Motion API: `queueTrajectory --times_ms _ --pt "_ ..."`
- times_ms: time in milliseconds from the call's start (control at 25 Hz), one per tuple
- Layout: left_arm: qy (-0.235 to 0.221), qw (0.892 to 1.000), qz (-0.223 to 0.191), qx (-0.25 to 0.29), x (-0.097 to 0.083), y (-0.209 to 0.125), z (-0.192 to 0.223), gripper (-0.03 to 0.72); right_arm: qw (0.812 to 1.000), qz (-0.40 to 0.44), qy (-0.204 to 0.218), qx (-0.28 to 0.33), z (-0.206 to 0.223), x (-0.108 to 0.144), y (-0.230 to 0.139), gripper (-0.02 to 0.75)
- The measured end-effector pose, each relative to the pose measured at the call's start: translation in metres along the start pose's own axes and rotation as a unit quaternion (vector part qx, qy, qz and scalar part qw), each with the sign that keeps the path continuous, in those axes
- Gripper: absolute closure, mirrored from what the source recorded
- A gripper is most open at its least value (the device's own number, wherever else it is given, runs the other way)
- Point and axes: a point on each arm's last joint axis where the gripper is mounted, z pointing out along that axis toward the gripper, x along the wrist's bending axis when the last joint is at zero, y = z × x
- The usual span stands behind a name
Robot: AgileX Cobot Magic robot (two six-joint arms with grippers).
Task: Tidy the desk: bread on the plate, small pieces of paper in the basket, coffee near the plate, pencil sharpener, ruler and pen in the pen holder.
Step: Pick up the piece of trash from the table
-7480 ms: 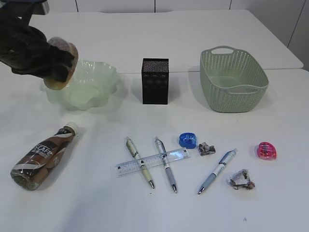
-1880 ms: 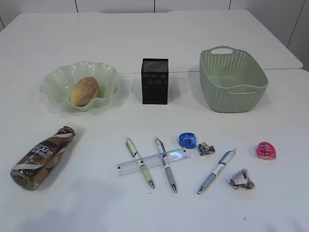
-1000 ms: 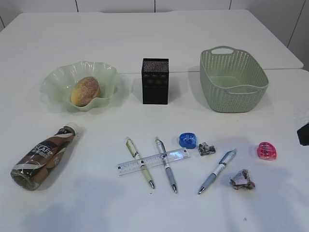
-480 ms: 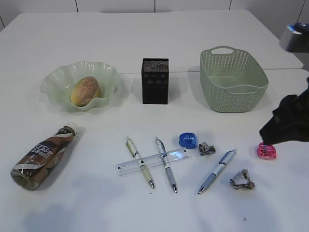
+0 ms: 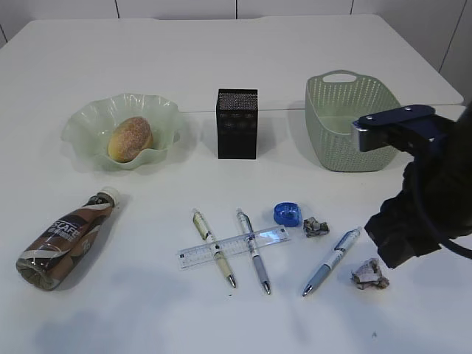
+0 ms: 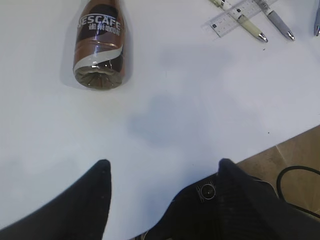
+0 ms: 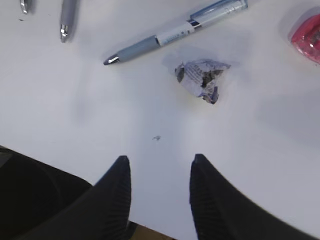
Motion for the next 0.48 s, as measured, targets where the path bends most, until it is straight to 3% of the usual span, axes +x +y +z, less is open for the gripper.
queueTrajectory --times_ms 320,480 --pt "0.0 1.0 0.0 0.0 0.0 0.0 0.0 0.222 0.999 -0.009 -0.016 0.038 0.017 -0.005 0.039 0.416" --pt "0.0 1.0 0.0 0.0 0.0 0.0 0.0 0.222 0.995 -0.015 -0.028 0.092 0.035 -0.009 0.059 0.416"
